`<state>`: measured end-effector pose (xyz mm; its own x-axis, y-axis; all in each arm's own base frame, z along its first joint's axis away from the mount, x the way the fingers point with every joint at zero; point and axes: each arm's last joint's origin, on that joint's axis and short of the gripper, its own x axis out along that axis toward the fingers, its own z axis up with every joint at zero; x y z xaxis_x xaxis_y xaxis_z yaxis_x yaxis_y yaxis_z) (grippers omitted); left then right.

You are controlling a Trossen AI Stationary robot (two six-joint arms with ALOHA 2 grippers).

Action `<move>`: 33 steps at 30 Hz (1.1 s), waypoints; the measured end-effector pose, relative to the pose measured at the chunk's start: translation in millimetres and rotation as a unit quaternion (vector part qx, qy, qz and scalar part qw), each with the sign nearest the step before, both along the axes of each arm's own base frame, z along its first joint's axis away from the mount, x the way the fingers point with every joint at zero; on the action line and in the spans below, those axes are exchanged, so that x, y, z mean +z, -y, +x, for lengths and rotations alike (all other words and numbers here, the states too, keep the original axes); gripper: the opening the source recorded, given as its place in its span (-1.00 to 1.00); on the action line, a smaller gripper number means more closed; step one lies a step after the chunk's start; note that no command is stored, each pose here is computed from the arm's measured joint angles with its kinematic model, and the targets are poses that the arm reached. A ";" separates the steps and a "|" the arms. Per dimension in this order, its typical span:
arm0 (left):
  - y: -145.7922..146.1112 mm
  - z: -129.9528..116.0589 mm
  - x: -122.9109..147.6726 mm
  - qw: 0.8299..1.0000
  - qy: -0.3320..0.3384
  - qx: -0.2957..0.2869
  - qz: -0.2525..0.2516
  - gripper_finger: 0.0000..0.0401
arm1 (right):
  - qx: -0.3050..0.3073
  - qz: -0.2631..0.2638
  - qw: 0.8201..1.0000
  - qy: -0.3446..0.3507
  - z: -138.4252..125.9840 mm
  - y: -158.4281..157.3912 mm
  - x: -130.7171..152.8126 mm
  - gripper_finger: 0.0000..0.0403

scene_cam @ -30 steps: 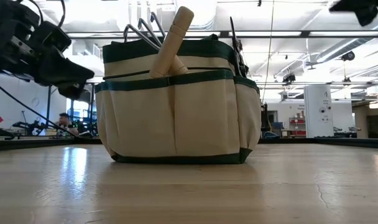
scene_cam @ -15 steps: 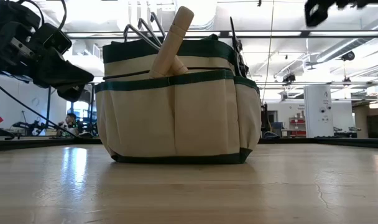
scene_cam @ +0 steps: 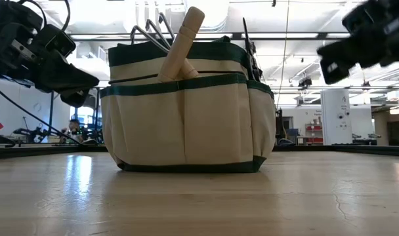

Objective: Pick & Place Garden tools in Gardening bag
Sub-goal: Return to Home Position

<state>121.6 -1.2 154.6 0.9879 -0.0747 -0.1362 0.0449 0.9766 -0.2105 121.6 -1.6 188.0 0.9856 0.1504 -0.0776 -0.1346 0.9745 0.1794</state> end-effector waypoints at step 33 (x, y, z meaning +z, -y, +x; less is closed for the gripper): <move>-0.1 -0.1 -1.0 1.000 -0.004 0.000 0.000 -0.91 | 0.018 -0.053 0.998 0.031 -19.2 -2.1 -24.1 -0.96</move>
